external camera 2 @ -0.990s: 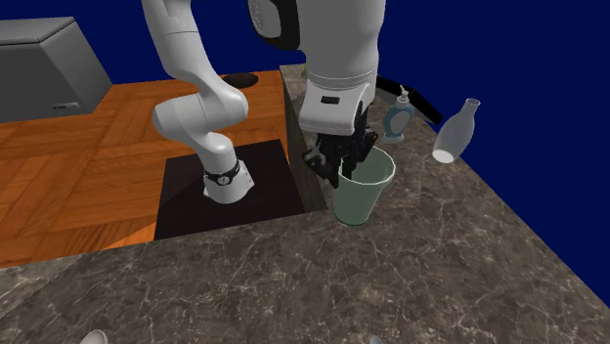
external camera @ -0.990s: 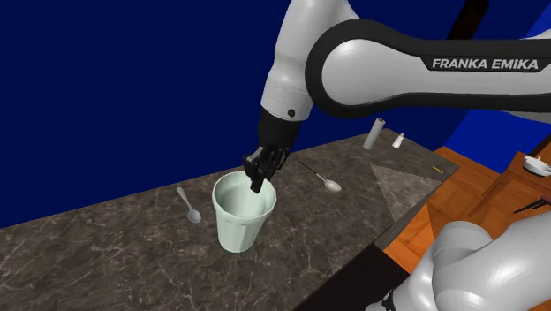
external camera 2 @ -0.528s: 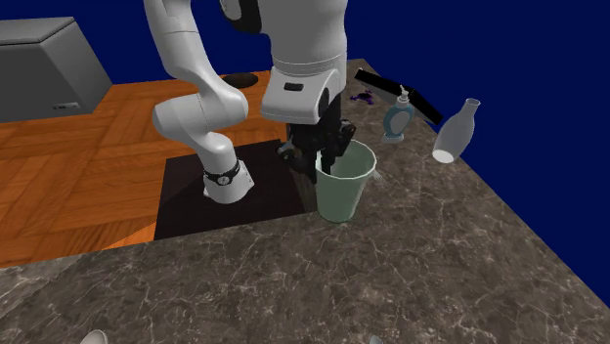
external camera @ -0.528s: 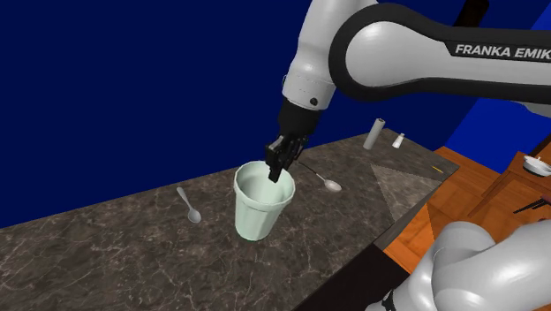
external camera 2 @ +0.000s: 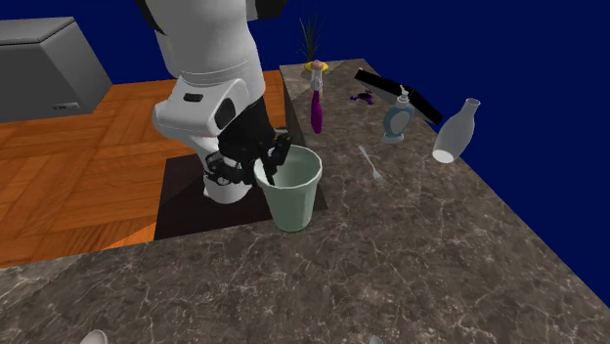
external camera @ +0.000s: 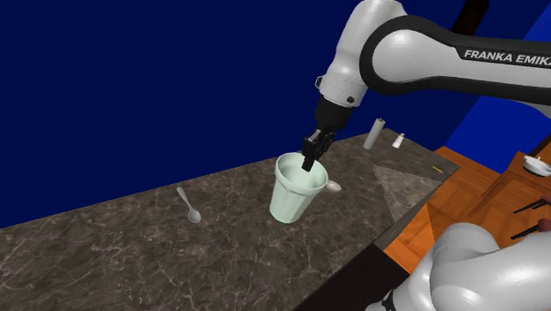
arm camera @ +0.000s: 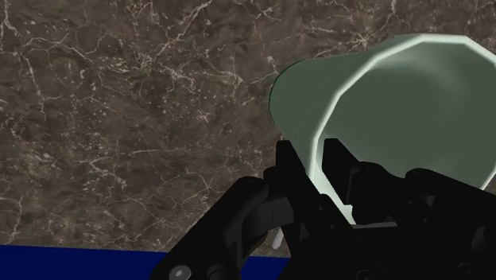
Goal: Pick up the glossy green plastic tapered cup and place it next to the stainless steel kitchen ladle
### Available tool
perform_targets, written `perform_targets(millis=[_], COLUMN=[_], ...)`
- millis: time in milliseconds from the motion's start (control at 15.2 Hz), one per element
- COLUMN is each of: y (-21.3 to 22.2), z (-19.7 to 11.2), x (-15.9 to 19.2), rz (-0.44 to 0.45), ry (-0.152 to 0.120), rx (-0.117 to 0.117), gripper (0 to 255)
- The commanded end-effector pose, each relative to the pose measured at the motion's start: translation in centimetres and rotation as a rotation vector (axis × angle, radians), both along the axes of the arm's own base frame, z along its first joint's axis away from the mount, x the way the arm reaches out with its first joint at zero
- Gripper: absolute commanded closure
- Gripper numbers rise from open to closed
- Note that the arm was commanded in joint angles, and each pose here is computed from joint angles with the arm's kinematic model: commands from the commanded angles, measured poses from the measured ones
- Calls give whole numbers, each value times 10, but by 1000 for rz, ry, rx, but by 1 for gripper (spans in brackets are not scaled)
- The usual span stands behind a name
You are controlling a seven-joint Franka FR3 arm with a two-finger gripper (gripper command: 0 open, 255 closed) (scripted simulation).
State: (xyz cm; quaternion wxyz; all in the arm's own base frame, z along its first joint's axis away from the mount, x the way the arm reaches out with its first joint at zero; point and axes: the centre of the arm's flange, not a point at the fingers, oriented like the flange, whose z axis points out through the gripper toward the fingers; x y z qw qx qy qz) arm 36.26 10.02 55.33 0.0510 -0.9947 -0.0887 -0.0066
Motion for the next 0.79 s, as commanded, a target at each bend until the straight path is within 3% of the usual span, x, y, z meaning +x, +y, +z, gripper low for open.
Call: perform_targets(millis=[0, 726], y=[-27, -172], z=[2, 2], x=[-4, -20], rz=[2, 2], ry=[-1, -1], rx=[1, 1], gripper=[255, 255])
